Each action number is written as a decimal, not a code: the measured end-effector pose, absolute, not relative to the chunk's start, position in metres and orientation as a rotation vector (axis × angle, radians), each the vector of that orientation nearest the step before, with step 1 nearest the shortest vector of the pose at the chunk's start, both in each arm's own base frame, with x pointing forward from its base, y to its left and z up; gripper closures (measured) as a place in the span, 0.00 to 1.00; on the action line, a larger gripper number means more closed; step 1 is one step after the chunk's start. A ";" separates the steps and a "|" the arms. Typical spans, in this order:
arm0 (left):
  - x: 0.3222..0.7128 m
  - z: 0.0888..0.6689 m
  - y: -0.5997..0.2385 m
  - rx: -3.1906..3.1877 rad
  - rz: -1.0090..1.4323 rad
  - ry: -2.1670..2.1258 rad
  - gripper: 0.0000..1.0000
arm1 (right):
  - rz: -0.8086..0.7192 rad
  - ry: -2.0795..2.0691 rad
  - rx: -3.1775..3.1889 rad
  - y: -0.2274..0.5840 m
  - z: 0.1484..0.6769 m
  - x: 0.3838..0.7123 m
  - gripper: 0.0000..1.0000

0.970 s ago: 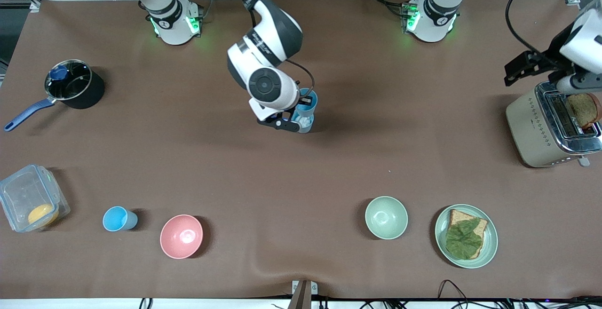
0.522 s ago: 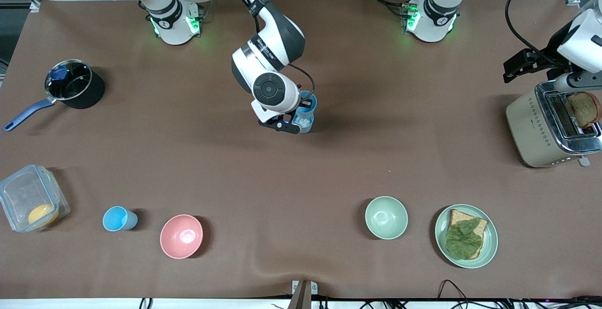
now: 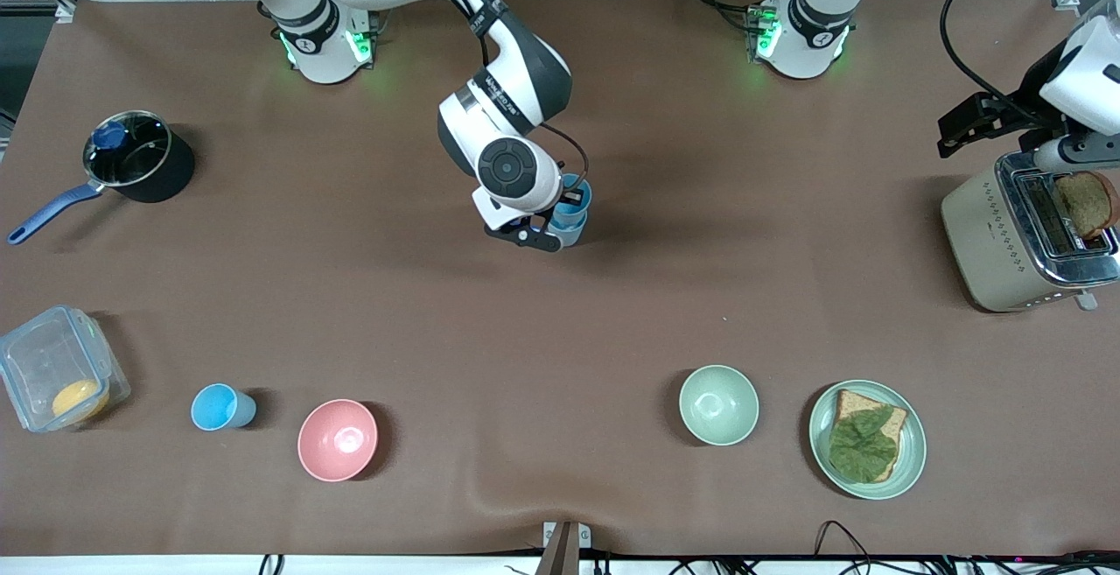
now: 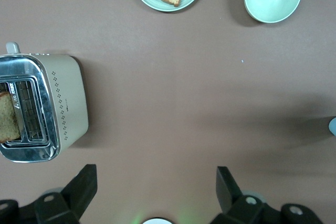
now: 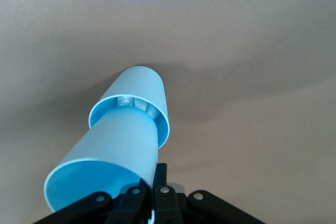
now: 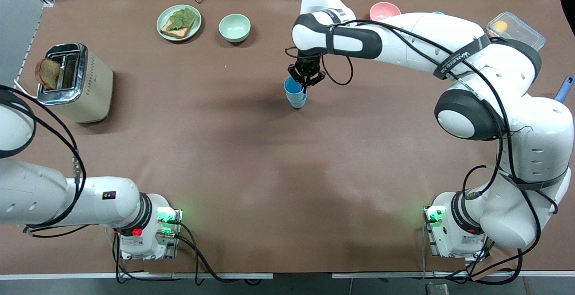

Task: Stack blue cups with both arms
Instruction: 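Lower the held cup into the center cup with the right gripper, then open the right gripper and draw it back from the stacked cups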

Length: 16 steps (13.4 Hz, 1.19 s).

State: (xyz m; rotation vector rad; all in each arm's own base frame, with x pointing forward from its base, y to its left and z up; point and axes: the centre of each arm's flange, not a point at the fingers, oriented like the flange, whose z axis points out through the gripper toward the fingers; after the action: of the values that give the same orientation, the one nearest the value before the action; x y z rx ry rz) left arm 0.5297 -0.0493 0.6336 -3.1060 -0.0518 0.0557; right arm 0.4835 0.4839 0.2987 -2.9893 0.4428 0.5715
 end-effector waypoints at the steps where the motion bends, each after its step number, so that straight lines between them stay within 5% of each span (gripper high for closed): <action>1: 0.530 0.634 -0.049 -3.107 0.047 -0.053 0.00 | 0.565 0.453 -2.987 0.481 0.300 0.488 0.96; 3: 0.531 0.634 -0.049 -3.107 0.044 -0.054 0.00 | 0.551 0.479 -2.976 0.473 0.303 0.498 0.94; 12: 0.531 0.634 -0.049 -3.107 0.044 -0.054 0.00 | 0.478 0.349 -3.000 0.424 0.335 0.540 0.00; 16: 0.531 0.634 -0.048 -3.107 0.045 -0.058 0.00 | 0.384 0.109 -2.966 0.286 0.405 0.607 0.00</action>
State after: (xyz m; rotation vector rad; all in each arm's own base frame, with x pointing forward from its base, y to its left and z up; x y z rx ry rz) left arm 0.5309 -0.0476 0.6337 -3.1071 -0.0580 0.0450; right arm 0.6072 0.2858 0.4048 -2.9659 0.1088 0.3838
